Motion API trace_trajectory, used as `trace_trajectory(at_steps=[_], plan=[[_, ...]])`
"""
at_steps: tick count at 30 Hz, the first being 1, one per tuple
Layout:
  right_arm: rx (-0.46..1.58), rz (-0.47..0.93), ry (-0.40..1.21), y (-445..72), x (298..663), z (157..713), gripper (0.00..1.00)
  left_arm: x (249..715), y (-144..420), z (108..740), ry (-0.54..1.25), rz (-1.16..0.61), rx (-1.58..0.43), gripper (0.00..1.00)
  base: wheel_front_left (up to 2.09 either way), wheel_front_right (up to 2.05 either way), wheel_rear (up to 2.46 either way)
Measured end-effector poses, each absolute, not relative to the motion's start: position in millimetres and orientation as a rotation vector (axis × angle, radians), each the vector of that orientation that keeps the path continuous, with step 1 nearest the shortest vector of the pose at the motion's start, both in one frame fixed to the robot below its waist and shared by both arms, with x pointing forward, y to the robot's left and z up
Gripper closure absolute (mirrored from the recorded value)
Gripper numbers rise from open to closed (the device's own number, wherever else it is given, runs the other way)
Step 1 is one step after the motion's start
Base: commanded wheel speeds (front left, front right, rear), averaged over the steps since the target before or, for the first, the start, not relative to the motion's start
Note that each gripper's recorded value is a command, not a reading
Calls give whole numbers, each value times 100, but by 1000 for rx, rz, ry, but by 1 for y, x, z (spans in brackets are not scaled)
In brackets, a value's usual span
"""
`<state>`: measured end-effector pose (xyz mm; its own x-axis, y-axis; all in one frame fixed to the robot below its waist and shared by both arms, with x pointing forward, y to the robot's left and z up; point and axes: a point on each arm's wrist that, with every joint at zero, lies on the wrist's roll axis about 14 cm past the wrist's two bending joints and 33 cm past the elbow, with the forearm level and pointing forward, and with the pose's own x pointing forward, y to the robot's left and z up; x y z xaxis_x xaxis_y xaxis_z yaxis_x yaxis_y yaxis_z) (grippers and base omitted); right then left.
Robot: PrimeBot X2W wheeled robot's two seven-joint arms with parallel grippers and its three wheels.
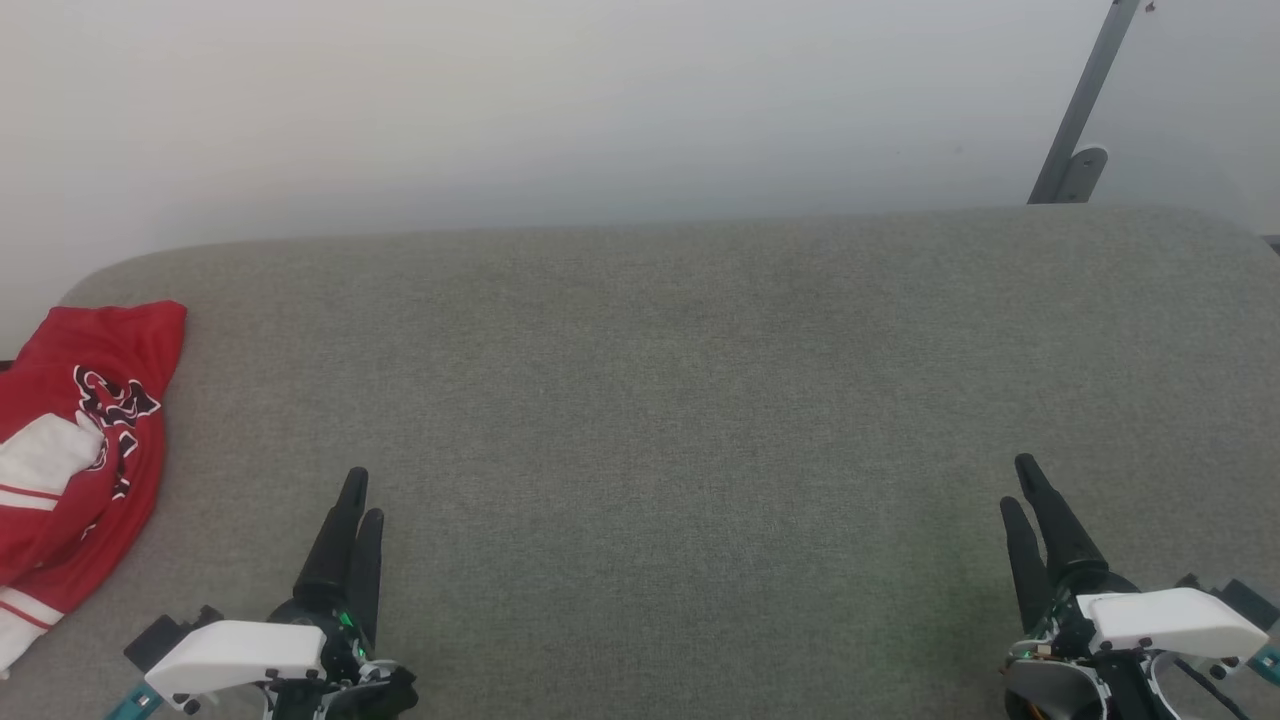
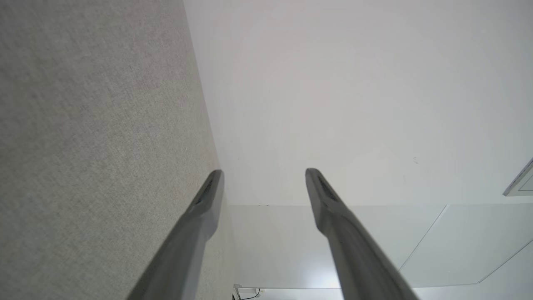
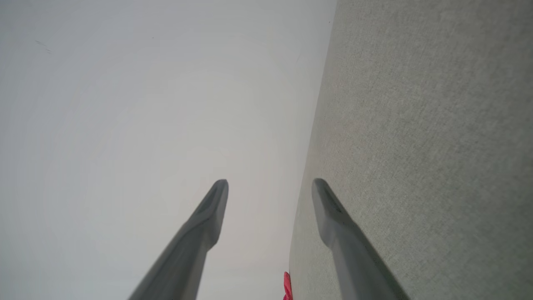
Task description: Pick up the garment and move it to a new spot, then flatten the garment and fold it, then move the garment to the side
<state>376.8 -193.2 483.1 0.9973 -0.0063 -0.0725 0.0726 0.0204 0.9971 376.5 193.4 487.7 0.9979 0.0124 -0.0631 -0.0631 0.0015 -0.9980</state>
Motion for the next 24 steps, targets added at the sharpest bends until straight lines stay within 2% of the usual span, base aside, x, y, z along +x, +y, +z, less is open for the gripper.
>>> trace_trajectory(at_steps=[8,15,24], plan=[[1488,-58,42,-195,379,486,0,377,193,493,25,56,-1533,0,0,0,0],[1385,-50,36,-197,383,490,0,378,197,493,32,71,-1409,0,0,0,0],[1117,-30,54,-202,388,492,0,376,205,490,50,107,-1162,0,0,0,0]])
